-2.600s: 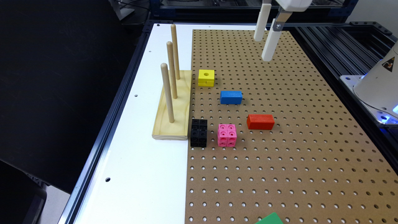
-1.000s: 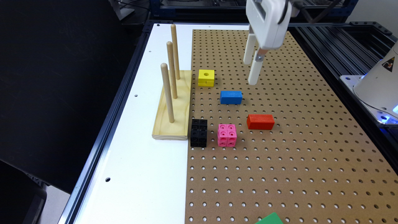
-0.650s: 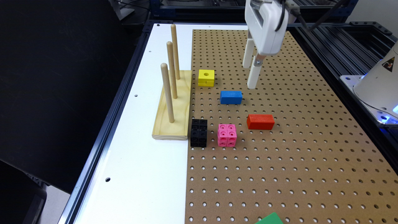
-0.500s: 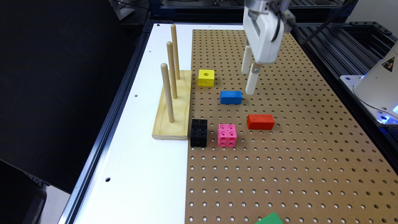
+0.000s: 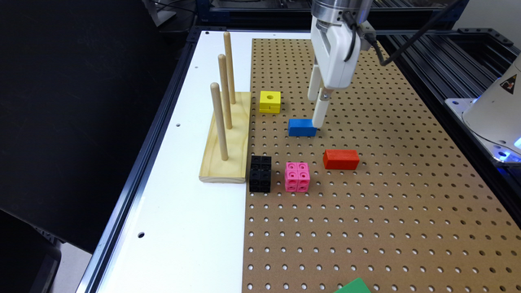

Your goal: Pick up narrow blue stick.

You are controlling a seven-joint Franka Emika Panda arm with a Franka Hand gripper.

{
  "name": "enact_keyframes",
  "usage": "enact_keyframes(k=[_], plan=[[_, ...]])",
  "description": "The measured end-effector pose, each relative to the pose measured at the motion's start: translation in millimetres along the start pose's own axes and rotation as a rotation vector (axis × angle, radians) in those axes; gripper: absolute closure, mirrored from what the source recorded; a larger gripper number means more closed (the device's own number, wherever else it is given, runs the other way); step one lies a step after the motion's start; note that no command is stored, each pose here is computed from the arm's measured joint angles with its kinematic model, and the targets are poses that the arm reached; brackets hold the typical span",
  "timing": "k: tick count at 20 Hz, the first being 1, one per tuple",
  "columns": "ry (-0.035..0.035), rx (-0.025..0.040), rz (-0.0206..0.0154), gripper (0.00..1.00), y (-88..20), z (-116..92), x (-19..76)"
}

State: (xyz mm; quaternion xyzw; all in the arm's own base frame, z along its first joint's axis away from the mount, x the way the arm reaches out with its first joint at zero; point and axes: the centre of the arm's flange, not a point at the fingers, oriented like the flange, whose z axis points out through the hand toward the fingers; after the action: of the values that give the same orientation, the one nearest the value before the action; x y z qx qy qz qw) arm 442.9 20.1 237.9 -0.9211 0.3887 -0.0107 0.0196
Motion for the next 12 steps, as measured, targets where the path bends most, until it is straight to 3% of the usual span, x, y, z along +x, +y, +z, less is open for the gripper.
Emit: enact_keyframes(k=[4,8,12], plan=[[-0.0092,-0.0066,0.0009,0.0,-0.8,14,0.9],[-0.0121,-0.0048,0.0023,0.0,-3.5,35,3.6],[-0.0125,-0.003,0.0025,0.0,-7.6,37,7.3]])
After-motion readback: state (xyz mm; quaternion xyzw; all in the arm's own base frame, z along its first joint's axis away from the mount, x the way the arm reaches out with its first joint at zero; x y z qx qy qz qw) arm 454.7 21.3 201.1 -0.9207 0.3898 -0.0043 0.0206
